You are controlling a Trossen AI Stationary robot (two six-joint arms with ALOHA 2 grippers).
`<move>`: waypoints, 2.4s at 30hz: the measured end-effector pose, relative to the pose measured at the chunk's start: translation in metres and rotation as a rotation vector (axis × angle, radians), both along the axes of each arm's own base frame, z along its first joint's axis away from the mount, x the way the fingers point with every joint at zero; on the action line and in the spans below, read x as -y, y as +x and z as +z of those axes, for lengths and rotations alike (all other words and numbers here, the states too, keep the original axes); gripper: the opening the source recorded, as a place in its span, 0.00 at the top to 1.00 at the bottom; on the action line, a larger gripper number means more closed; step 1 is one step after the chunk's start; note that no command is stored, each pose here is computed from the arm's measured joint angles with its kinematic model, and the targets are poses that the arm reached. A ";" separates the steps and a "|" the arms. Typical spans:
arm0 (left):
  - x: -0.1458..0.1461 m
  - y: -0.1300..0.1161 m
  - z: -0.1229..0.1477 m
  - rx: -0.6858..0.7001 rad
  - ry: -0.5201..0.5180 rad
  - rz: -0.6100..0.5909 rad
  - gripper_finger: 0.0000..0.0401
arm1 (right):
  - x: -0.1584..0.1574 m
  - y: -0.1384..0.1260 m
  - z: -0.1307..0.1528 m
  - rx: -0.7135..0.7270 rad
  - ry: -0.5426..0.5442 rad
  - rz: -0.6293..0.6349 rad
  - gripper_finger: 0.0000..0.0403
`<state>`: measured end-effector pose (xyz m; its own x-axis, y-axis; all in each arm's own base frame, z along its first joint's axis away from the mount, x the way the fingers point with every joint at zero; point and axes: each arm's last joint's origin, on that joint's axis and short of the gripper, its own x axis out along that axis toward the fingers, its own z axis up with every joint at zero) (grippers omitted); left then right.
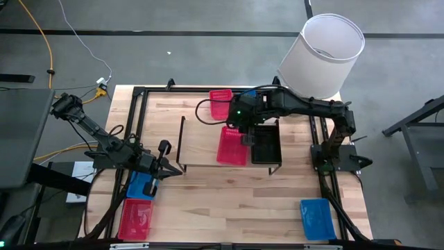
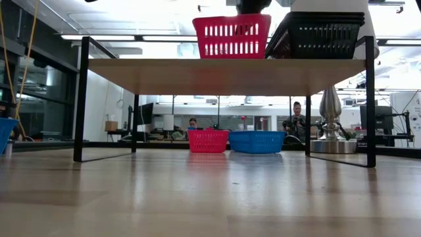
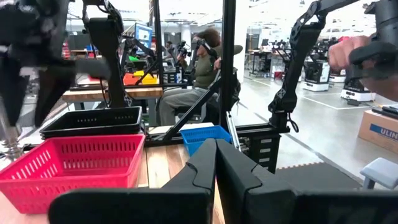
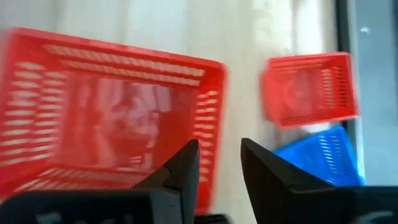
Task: Stack baskets on shelf by color
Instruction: Put the bottom right red bin on the shelf, then stack the bottom red bin on the red bin on the shelf
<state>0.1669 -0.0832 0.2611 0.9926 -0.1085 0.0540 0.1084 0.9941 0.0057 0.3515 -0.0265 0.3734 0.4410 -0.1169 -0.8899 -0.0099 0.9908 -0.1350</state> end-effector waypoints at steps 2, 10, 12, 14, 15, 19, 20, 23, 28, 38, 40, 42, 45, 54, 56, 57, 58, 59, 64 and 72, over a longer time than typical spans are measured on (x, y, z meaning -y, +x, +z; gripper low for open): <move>0.000 0.000 0.000 -0.003 0.002 0.000 1.00 | -0.010 -0.003 0.007 0.031 0.042 0.045 0.75; 0.000 0.000 0.000 -0.004 0.003 0.000 1.00 | -0.091 -0.004 0.012 0.122 0.162 0.335 0.98; 0.000 0.000 0.000 -0.004 0.002 0.000 1.00 | -0.113 0.000 0.007 0.129 0.161 0.378 0.97; 0.000 0.000 0.000 -0.002 0.001 -0.001 1.00 | -0.132 0.004 0.000 0.130 0.157 0.399 0.97; 0.000 0.000 0.000 -0.002 0.001 0.000 1.00 | -0.139 0.006 -0.004 0.125 0.157 0.400 0.98; 0.000 0.000 0.000 -0.002 0.001 -0.001 1.00 | -0.159 0.016 -0.026 0.086 0.074 0.354 0.99; 0.000 0.000 0.000 -0.002 0.001 0.000 1.00 | -0.161 0.019 -0.032 0.076 0.037 0.325 0.99; 0.000 0.000 0.000 -0.002 0.001 -0.001 1.00 | -0.162 0.027 -0.045 0.064 -0.066 0.243 1.00; 0.000 0.000 0.000 -0.002 0.002 0.000 1.00 | -0.158 0.035 -0.058 0.024 -0.095 0.217 1.00; 0.000 0.000 0.000 0.000 0.018 0.001 1.00 | -0.147 0.029 -0.061 -0.051 -0.190 0.127 1.00; 0.000 0.000 0.000 0.000 0.017 0.006 1.00 | -0.147 0.028 -0.061 -0.054 -0.187 0.115 1.00; 0.000 0.000 0.000 0.000 0.017 0.014 1.00 | -0.147 0.027 -0.062 -0.060 -0.187 0.112 1.00; 0.000 0.000 0.000 0.000 0.017 0.016 1.00 | -0.147 0.026 -0.062 -0.073 -0.191 0.112 1.00; 0.000 0.000 0.000 0.000 0.016 0.017 1.00 | -0.145 0.022 -0.063 -0.111 -0.205 0.085 1.00; 0.000 0.000 0.000 0.000 0.016 0.017 1.00 | -0.145 0.021 -0.064 -0.121 -0.203 0.076 1.00; 0.000 0.000 0.000 0.000 0.016 0.017 1.00 | -0.145 0.020 -0.064 -0.129 -0.201 0.072 1.00; 0.000 0.000 0.000 0.000 0.016 0.017 1.00 | -0.145 0.019 -0.064 -0.137 -0.199 0.069 1.00; 0.000 0.000 0.000 0.000 0.016 0.018 1.00 | -0.145 0.018 -0.064 -0.143 -0.197 0.067 1.00; 0.000 0.000 0.000 0.000 0.016 0.017 1.00 | -0.153 0.015 -0.063 -0.151 -0.192 0.090 1.00; 0.000 0.000 0.000 0.000 0.016 0.016 1.00 | -0.178 -0.004 -0.035 -0.096 -0.173 0.224 1.00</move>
<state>0.1669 -0.0828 0.2609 0.9943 -0.0930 0.0525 0.0920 0.9955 0.0214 0.3479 0.1517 0.3387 0.3880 -0.1798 -0.9039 -0.2467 0.9247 -0.2898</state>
